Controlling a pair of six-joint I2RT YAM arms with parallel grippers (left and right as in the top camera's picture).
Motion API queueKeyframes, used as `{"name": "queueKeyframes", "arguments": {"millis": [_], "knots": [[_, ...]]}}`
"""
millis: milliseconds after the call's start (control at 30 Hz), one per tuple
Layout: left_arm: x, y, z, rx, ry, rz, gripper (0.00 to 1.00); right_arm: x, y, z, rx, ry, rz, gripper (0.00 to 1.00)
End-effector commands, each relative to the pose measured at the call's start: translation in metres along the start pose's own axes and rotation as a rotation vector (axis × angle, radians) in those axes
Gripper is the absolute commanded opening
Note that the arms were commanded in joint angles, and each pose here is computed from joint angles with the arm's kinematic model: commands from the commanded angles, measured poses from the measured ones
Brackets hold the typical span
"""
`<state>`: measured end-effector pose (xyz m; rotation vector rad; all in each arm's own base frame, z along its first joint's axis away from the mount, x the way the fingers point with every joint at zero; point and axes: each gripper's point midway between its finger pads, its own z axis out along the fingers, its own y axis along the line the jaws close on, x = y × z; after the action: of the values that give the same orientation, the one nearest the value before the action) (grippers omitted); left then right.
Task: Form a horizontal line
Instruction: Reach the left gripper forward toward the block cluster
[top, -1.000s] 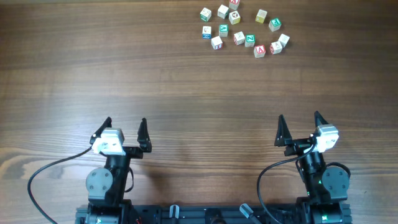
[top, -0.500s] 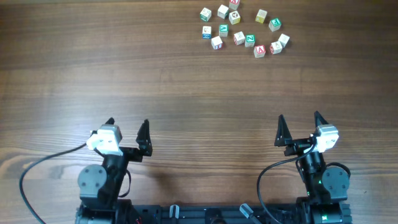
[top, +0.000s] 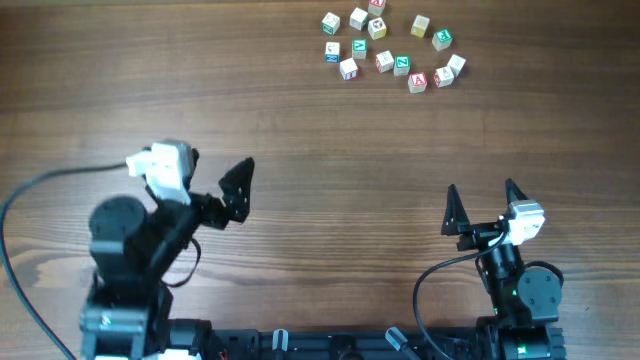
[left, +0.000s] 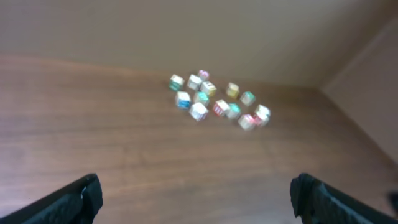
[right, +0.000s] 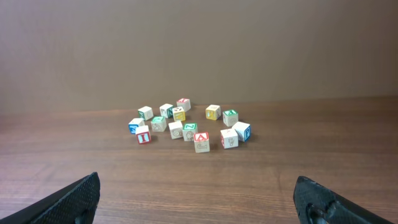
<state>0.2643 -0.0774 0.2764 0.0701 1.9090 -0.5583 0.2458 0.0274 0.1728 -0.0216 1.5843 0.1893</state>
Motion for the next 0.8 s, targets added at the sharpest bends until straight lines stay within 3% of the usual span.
{"name": "queueKeyframes", "arguments": {"millis": [0, 133, 267, 767], "knots": [[0.007, -0.031, 0.002, 0.176, 0.116, -0.048, 1.00, 0.000, -0.001, 0.000, 0.005, -0.001, -0.010, 1.00], [0.033, -0.025, 0.009, 0.171, 0.235, -0.110, 1.00, 0.000, -0.001, 0.000, 0.005, -0.001, -0.010, 1.00], [0.036, -0.021, 0.018, 0.165, 0.257, -0.123, 1.00, 0.000, -0.001, 0.000, 0.005, -0.001, -0.010, 1.00], [-0.010, -0.012, 0.065, 0.120, 0.334, -0.234, 1.00, 0.000, -0.001, 0.000, 0.005, -0.001, -0.010, 0.99]]}}
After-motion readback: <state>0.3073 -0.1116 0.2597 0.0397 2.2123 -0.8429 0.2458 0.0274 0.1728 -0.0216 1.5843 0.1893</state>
